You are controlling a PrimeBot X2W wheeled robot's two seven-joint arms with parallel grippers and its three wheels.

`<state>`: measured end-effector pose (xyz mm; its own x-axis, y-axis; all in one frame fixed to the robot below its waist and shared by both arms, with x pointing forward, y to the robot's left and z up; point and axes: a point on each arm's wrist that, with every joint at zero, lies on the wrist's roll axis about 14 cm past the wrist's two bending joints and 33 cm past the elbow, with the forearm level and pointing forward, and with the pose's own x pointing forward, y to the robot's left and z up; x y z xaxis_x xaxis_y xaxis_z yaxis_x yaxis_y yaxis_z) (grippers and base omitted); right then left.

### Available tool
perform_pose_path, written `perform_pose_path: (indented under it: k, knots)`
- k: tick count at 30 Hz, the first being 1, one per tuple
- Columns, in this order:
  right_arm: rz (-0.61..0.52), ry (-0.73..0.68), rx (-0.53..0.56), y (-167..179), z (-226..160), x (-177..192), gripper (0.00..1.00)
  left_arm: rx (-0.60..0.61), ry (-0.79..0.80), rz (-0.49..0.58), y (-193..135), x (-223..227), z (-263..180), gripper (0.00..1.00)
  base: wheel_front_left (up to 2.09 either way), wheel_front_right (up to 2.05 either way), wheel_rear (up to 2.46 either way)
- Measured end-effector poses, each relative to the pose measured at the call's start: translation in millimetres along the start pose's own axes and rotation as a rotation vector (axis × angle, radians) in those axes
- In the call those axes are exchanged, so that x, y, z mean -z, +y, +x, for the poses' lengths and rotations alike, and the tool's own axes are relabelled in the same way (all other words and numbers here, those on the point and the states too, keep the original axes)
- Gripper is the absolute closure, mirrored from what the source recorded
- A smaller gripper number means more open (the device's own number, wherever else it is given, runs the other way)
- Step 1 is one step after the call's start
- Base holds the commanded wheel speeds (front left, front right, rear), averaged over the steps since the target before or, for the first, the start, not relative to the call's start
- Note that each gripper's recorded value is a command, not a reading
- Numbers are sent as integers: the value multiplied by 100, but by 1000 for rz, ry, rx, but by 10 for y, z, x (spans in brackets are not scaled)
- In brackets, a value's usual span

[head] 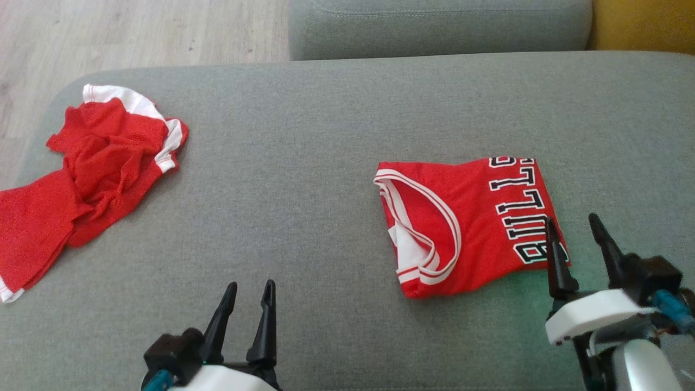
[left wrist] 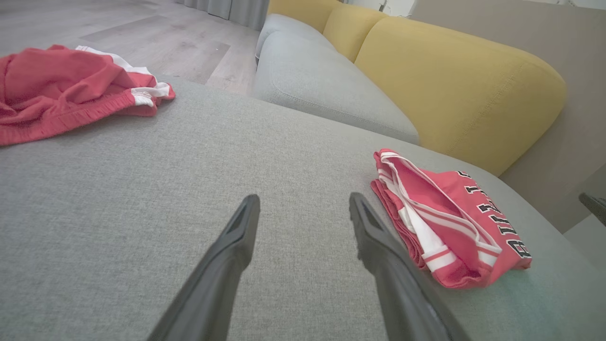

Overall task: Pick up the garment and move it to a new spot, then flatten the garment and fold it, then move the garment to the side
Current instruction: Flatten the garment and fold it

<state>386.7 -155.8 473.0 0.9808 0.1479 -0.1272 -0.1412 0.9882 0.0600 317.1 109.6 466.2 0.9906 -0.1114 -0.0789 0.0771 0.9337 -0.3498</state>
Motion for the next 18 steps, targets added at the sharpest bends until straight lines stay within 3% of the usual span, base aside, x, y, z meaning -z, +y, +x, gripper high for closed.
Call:
perform_pose_path:
  k: [1, 3, 4, 10, 18]
  knots:
    - [-14, 6, 9, -28, -13, 46, 19, 1, 5, 1, -2, 16, -7, 0, 0, 0, 0]
    - [-18, 26, 18, -51, -24, 149, 93, 4, 8, 7, -7, 23, -6, 0, 0, 0, 0]
    - [-12, 43, 18, -43, -23, 212, 100, 3, 9, 7, -5, 28, -4, 0, 0, 0, 0]
    - [11, 134, -34, 137, 162, 490, 100, -2, 26, 11, 26, 70, 31, 0, 0, 0, 0]
    - [-28, 245, -272, 884, 483, 767, 100, -36, 34, 16, 142, 87, 69, 0, 0, 0, 0]
